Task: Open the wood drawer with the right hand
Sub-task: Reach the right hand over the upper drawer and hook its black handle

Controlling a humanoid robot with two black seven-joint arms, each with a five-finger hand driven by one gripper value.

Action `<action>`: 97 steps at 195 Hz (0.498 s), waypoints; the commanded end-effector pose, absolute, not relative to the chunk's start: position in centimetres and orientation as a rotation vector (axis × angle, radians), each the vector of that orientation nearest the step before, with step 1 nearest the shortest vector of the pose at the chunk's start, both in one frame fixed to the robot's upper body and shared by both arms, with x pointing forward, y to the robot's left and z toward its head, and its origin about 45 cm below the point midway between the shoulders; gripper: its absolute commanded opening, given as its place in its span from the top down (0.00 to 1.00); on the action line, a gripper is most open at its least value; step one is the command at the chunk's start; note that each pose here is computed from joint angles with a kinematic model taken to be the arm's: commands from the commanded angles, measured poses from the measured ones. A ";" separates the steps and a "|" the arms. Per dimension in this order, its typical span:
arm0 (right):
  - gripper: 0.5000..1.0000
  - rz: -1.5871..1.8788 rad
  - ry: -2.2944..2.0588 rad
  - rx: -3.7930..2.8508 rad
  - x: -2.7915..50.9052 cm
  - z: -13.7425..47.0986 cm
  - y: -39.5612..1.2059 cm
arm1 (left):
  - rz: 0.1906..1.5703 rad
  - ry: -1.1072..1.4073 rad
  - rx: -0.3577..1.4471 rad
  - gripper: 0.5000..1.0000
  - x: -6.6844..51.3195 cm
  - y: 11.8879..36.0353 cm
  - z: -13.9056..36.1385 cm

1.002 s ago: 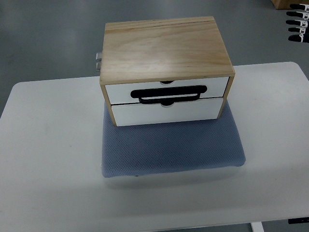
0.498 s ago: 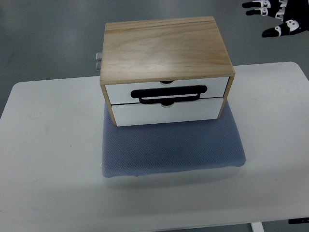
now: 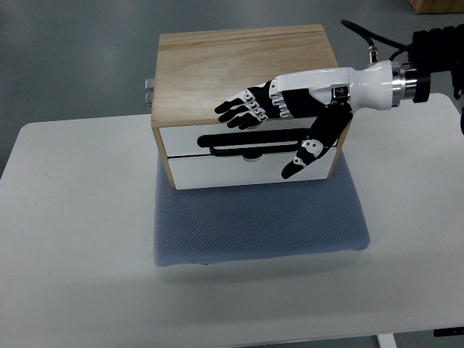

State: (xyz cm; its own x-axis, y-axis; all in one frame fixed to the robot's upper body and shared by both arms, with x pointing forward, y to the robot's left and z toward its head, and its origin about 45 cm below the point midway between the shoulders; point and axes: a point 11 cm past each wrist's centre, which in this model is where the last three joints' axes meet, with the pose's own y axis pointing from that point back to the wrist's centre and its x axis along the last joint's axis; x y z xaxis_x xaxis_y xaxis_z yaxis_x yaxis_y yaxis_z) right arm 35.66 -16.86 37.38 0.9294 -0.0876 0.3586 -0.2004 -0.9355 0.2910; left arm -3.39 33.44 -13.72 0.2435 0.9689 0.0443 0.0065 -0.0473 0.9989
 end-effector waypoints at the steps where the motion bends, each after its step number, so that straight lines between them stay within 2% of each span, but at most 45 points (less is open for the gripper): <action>1: 0.10 0.493 -0.231 2.720 36.2 36.2 -17.6 | 1.052 1.012 1.358 0.00 -3.4 33.4 -13.7; 24: 0.10 0.485 -0.287 2.673 37.4 35.0 -19.0 | 1.052 1.012 1.358 0.00 -3.4 33.4 -13.7; 97: 0.10 0.451 -0.345 2.635 39.1 33.3 -19.8 | 1.052 1.012 1.358 0.00 -3.4 33.4 -13.7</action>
